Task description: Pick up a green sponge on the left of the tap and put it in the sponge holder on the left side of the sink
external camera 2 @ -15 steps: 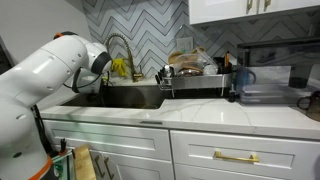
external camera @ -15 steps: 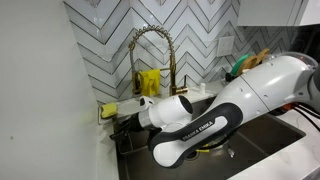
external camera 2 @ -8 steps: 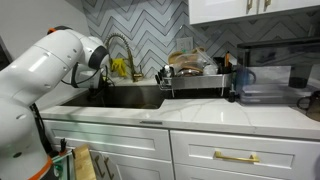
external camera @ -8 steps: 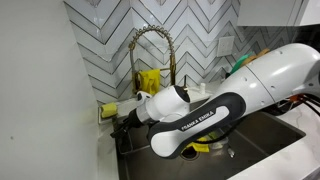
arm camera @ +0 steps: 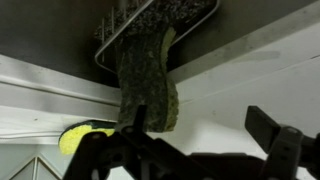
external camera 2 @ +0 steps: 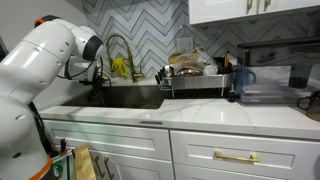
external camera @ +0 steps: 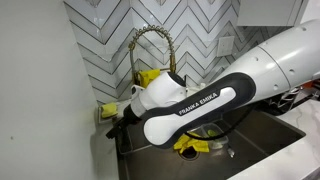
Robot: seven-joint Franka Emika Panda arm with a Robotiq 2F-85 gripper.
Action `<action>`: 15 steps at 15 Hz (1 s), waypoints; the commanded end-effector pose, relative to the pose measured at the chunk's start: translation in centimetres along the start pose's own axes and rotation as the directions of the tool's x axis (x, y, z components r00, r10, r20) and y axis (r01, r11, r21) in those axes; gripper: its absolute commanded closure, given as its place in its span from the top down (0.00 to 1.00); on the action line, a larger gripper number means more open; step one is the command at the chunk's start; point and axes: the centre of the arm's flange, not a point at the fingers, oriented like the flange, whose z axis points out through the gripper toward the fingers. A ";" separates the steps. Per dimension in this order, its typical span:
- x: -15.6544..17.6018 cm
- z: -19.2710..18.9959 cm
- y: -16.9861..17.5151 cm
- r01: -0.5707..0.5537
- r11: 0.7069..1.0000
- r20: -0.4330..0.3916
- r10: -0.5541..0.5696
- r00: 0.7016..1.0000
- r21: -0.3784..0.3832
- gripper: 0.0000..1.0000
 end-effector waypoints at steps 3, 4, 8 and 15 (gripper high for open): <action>0.9 -3.5 -2.4 -0.078 0.995 0.175 0.066 0.982 0.061 1.00; 1.1 -4.1 -2.5 -0.088 0.994 0.197 0.074 0.978 0.064 1.00; 1.7 -5.8 -2.8 -0.129 0.989 0.282 0.104 0.954 0.073 1.00; 2.8 -9.2 -3.5 -0.137 0.990 0.409 0.111 0.906 0.035 1.00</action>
